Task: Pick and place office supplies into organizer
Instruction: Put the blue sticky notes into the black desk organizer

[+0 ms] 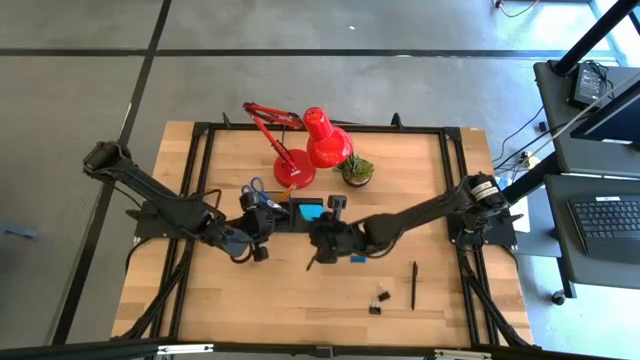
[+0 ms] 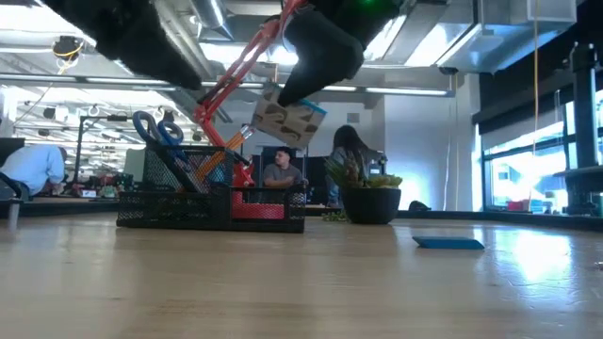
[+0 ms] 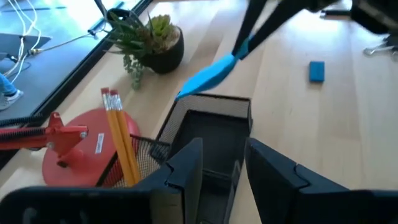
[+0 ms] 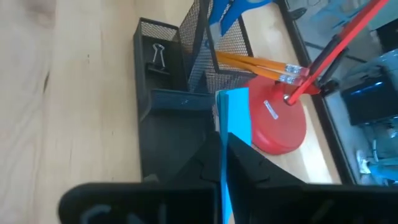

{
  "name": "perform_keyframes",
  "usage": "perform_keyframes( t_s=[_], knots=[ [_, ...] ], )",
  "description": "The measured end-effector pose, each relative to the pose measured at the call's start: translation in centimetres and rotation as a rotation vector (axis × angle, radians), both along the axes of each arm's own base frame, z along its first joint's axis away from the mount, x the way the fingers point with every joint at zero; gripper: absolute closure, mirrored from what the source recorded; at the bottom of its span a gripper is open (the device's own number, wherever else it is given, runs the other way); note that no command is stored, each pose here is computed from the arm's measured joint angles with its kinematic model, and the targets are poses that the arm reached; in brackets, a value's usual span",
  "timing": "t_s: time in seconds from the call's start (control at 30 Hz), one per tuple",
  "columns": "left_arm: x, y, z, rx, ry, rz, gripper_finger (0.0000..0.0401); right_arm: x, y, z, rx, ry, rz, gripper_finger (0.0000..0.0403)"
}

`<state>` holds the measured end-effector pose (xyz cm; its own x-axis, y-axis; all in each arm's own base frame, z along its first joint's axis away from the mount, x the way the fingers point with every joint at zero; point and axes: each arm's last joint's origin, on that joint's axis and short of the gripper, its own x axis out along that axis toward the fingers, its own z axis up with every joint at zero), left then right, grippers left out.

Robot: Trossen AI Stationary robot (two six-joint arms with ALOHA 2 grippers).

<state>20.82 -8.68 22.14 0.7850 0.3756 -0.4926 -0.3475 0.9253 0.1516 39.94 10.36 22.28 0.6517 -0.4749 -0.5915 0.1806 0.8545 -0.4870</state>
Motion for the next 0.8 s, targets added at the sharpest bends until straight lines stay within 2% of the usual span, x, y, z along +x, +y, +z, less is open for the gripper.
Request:
perform_keyframes(
  t_s=[0.3, 0.53, 0.8],
  knots=[
    [-0.3, 0.1, -0.5, -0.004, 0.024, 0.01, 0.0285, 1.0, -2.0, -0.1, 0.067, -0.022, -0.008, 0.0392],
    [-0.3, 0.1, -0.5, -0.006, 0.031, 0.005, 0.0285, 1.9, -3.0, -2.8, 0.054, 0.058, -0.006, 0.0392],
    [-0.3, 0.1, -0.5, -0.005, 0.03, 0.006, 0.0285, 2.4, -3.8, -3.5, 0.075, 0.064, -0.013, 0.0392]
  ],
)
